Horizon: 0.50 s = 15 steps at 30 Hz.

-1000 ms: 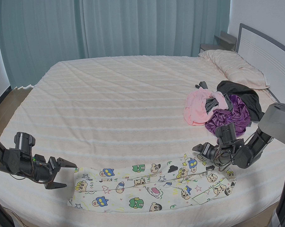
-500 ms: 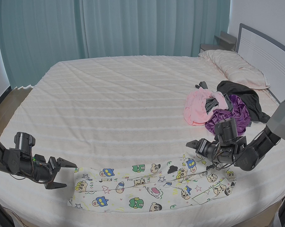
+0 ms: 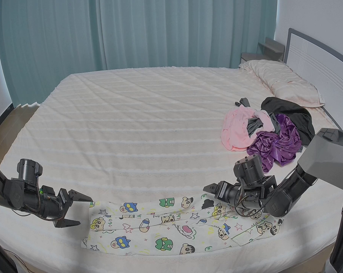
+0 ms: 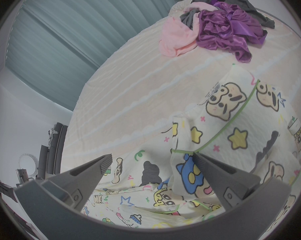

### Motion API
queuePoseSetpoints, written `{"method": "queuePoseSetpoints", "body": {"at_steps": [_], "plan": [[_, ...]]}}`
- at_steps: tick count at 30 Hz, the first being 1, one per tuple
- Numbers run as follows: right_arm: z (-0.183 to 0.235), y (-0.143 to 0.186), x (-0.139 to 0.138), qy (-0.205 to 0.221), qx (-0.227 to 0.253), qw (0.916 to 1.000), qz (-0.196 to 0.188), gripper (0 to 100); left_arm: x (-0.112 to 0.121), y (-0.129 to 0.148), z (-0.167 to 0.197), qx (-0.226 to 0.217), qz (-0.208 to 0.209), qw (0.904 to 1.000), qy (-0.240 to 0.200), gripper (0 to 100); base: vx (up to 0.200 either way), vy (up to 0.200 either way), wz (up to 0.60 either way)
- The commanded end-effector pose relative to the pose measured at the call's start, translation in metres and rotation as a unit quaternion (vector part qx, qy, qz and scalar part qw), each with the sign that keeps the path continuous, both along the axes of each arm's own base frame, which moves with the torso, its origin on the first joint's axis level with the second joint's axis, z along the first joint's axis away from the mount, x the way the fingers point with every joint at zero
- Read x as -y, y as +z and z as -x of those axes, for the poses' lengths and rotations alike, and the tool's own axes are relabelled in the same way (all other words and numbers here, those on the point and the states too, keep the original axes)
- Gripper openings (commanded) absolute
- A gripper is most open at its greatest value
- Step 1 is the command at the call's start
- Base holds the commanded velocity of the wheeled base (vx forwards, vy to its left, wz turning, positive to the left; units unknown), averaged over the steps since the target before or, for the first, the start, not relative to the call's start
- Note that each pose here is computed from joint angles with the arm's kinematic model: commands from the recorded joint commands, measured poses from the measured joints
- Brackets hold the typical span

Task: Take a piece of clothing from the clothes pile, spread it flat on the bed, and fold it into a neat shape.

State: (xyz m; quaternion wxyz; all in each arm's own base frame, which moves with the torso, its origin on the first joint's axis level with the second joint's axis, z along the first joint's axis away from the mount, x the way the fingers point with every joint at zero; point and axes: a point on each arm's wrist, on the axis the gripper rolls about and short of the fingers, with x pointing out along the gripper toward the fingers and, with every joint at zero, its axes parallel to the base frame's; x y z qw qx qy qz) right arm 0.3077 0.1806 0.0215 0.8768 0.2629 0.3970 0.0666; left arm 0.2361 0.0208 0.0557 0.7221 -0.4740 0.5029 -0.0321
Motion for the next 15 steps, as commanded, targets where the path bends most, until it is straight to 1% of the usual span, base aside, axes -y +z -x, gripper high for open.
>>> {"method": "queuePoseSetpoints", "body": {"at_steps": [1,5,6,8,11,15], "plan": [[-0.001,-0.001,-0.002,0.0,0.0,1.0,-0.001,100,0.0,0.0,0.0,-0.001,0.0,1.0,0.0,100,0.0,0.0,0.0],[0.002,0.032,0.009,-0.015,0.033,0.9991,-0.024,100,0.0,0.0,0.0,-0.001,0.0,1.0,0.0,100,0.0,0.0,0.0],[0.002,0.032,0.009,-0.015,0.033,0.9991,-0.024,100,0.0,0.0,0.0,-0.001,0.0,1.0,0.0,100,0.0,0.0,0.0],[0.01,0.045,0.019,-0.022,0.044,0.9984,-0.028,100,0.0,0.0,0.0,-0.001,0.0,1.0,0.0,100,0.0,0.0,0.0],[0.013,0.048,0.033,-0.037,0.046,0.998,-0.021,100,0.0,0.0,0.0,0.0,0.0,1.0,0.001,100,0.0,0.0,0.0],[0.012,0.041,0.046,-0.054,0.035,0.9979,-0.011,100,0.002,0.002,0.0,0.003,-0.003,1.0,-0.001,100,0.0,0.0,0.0]]}}
